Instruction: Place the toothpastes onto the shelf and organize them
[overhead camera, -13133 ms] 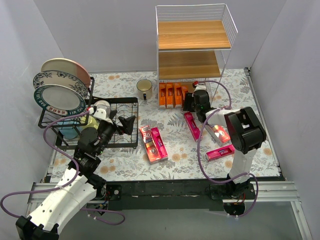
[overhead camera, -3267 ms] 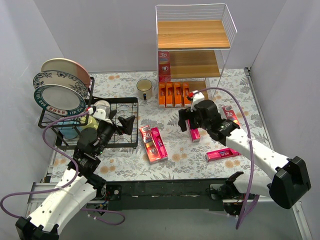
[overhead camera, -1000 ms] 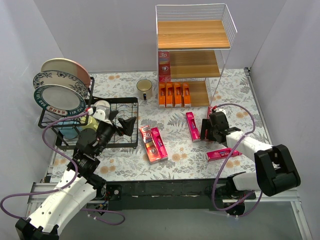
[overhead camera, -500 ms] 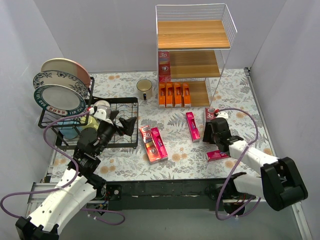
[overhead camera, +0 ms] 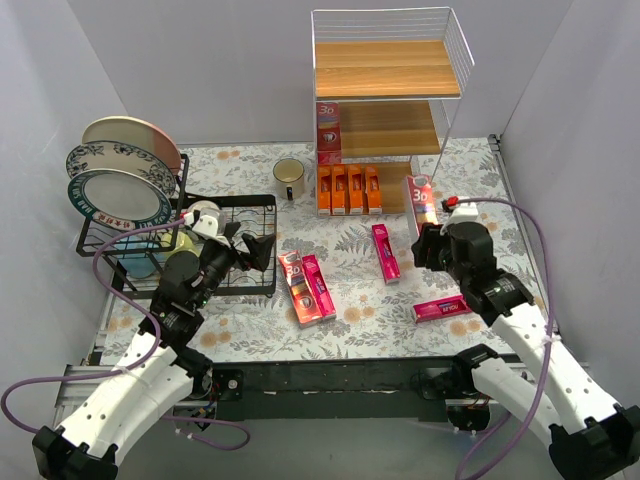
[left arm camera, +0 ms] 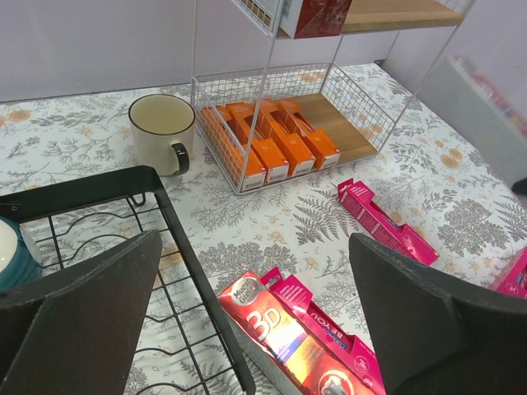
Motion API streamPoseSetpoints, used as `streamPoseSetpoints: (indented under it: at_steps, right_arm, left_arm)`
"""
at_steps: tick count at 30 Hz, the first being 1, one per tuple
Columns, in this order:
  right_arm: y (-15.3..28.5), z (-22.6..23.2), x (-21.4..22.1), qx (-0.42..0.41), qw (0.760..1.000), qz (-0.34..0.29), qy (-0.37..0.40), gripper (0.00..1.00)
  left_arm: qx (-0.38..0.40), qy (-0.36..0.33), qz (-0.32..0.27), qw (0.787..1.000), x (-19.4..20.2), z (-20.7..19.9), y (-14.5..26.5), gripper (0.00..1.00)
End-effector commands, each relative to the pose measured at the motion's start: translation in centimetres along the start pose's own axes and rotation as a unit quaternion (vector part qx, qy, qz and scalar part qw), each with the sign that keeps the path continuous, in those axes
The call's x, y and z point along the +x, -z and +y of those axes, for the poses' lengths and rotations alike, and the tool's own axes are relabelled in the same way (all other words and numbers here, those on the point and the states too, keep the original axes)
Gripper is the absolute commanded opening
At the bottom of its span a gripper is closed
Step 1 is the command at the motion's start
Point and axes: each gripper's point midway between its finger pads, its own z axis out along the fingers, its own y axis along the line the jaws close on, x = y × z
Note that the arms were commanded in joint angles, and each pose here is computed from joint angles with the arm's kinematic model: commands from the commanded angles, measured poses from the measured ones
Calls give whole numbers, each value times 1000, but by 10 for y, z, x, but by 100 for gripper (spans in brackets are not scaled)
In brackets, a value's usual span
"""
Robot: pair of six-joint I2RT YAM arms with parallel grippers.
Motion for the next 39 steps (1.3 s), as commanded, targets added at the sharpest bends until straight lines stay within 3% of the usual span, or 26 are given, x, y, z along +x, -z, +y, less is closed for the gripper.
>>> streamPoseSetpoints:
  at_steps: [1,7,21,31,39]
  right_arm:
    - [34,24,-81,-48,994,-90,25,42]
    - [42,46,-140,-74,988,-132,27,42]
    - [-22,84,-234,-79,982,-165,44,41]
    - [-73,99,-255,-60,984,-165,39,43]
    - [-99,106,-256,-14,983,-176,48,50]
  left_arm:
    - [7,-5,-15,1000,-15,-4,0,98]
    - [3,-6,-15,1000,-15,-3,0,98]
    - [1,-7,-21,1000,-19,-2,3,98]
    - [0,-7,-22,1000,-19,-2,3,98]
    - [-2,-7,-20,1000,-17,-1,3,98]
